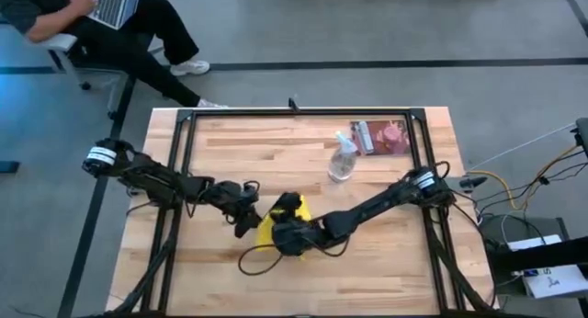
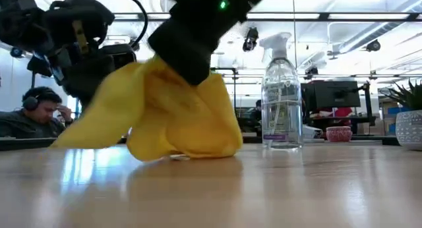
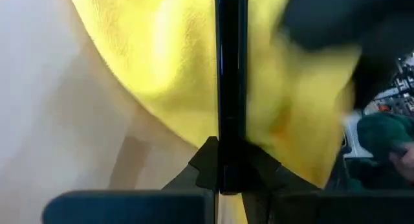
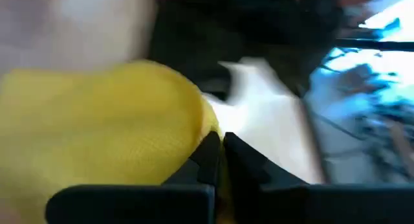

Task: Apply microfiber cloth
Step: Wipe the black cellphone with the yellow microfiber cloth

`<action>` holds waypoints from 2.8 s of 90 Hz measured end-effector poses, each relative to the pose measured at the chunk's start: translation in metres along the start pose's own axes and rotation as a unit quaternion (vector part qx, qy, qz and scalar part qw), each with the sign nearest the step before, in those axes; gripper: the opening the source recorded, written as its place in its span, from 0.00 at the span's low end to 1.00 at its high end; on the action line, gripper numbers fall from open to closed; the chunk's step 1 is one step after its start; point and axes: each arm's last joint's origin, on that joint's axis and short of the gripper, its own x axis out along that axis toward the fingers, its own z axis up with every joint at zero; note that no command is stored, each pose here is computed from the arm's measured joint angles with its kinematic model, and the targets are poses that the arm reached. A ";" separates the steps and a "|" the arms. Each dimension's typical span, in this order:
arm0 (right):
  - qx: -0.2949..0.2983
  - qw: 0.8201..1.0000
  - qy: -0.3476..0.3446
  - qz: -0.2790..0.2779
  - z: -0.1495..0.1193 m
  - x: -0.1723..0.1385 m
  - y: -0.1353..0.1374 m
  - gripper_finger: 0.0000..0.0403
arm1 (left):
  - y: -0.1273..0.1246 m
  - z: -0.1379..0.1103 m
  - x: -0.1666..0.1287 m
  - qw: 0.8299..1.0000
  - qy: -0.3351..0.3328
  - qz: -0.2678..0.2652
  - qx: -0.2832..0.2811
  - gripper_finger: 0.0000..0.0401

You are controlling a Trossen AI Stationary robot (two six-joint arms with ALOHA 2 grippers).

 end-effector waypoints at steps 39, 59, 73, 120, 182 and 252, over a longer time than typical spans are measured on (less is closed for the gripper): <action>0.075 0.997 -0.013 0.006 0.003 -0.005 0.002 0.00 | -0.016 0.007 0.000 0.997 -0.046 -0.066 -0.006 0.04; 0.071 0.996 -0.059 0.010 0.013 -0.016 0.020 0.00 | -0.028 0.012 -0.001 0.992 -0.068 -0.108 -0.002 0.04; -0.003 0.998 -0.039 -0.048 0.016 -0.038 0.019 0.00 | -0.044 0.005 0.002 0.989 -0.063 -0.131 0.001 0.04; 0.011 0.994 0.038 -0.102 -0.006 -0.119 -0.016 0.00 | -0.074 -0.022 0.004 0.982 -0.039 -0.179 0.038 0.04; 0.160 0.977 -0.132 0.042 -0.024 -0.106 0.037 0.00 | -0.058 -0.021 0.008 0.992 -0.122 -0.034 0.020 0.04; 0.007 0.986 -0.132 -0.103 -0.025 -0.050 -0.002 0.00 | -0.074 -0.020 0.010 0.988 -0.148 -0.045 0.000 0.04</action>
